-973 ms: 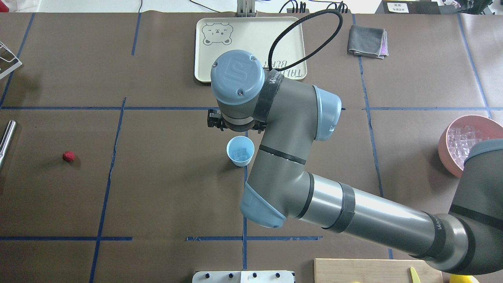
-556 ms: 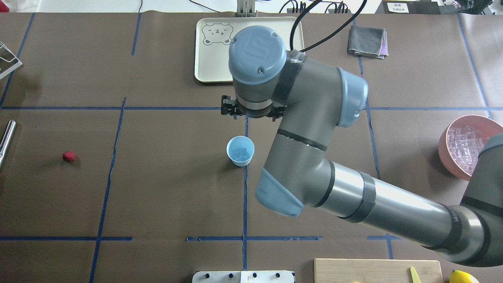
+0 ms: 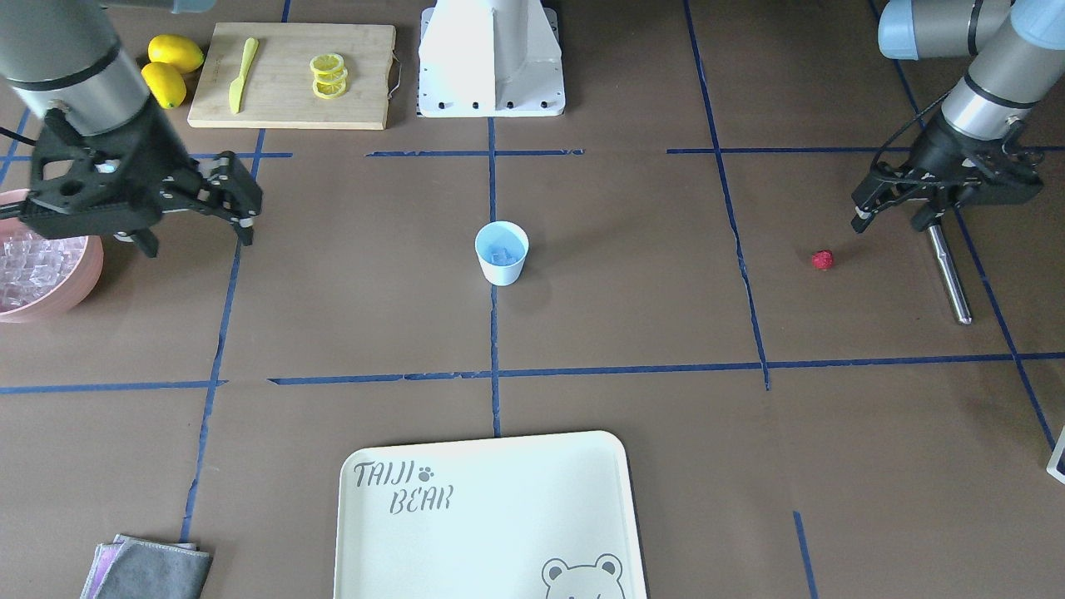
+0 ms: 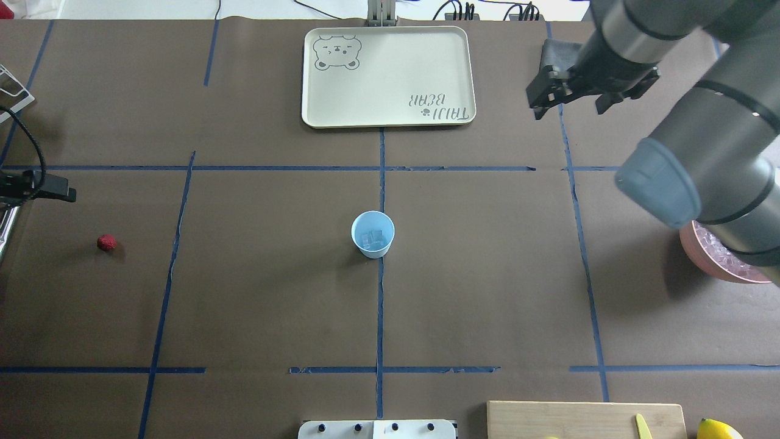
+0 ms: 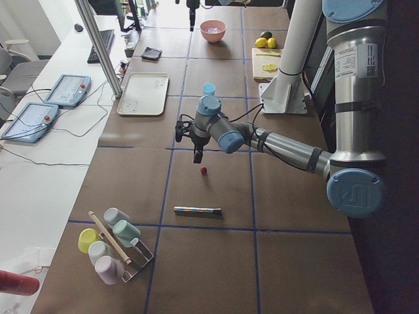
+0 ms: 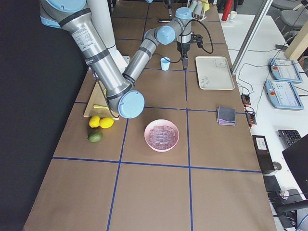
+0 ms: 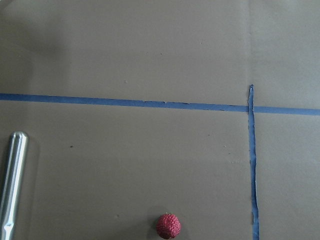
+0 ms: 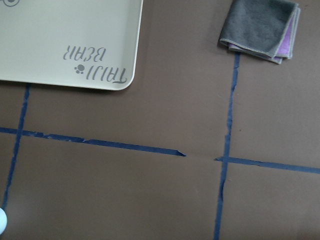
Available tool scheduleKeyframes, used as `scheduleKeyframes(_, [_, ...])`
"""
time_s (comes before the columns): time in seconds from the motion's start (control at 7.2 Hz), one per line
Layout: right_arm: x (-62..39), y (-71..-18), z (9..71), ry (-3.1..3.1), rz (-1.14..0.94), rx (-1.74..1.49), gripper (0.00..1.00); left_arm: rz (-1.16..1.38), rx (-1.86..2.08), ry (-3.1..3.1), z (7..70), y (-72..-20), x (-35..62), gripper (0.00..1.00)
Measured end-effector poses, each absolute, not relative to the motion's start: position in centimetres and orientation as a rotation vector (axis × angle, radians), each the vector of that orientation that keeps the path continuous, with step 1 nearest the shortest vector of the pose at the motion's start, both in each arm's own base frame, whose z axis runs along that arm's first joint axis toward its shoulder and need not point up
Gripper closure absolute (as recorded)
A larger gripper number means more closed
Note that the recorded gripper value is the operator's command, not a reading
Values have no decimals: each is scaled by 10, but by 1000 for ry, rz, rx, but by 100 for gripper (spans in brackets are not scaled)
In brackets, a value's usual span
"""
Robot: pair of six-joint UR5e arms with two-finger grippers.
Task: Mash ice and strawberries in cup
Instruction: 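Lift the right gripper away from the cup toward the ice bowl, then grasp the red strawberry with the left gripper while the right arm parks by the bowl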
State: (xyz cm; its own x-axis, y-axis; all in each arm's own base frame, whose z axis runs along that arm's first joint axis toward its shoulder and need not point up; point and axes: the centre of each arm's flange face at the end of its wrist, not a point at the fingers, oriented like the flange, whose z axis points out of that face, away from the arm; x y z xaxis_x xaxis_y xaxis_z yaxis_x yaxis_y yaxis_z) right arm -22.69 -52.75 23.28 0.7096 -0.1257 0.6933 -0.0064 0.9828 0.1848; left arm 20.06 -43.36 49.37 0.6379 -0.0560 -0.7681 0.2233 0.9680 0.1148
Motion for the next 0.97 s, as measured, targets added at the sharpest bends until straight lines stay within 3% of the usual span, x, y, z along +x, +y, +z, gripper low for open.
scheduleKeyframes(0.42, [-187, -526, 271, -766, -96, 171, 0, -195, 247, 876, 553, -421, 253, 1])
scheduleKeyframes(0.97, [-185, -525, 277, -760, -94, 166, 0, -165, 237, 862, 564, -408, 278, 5])
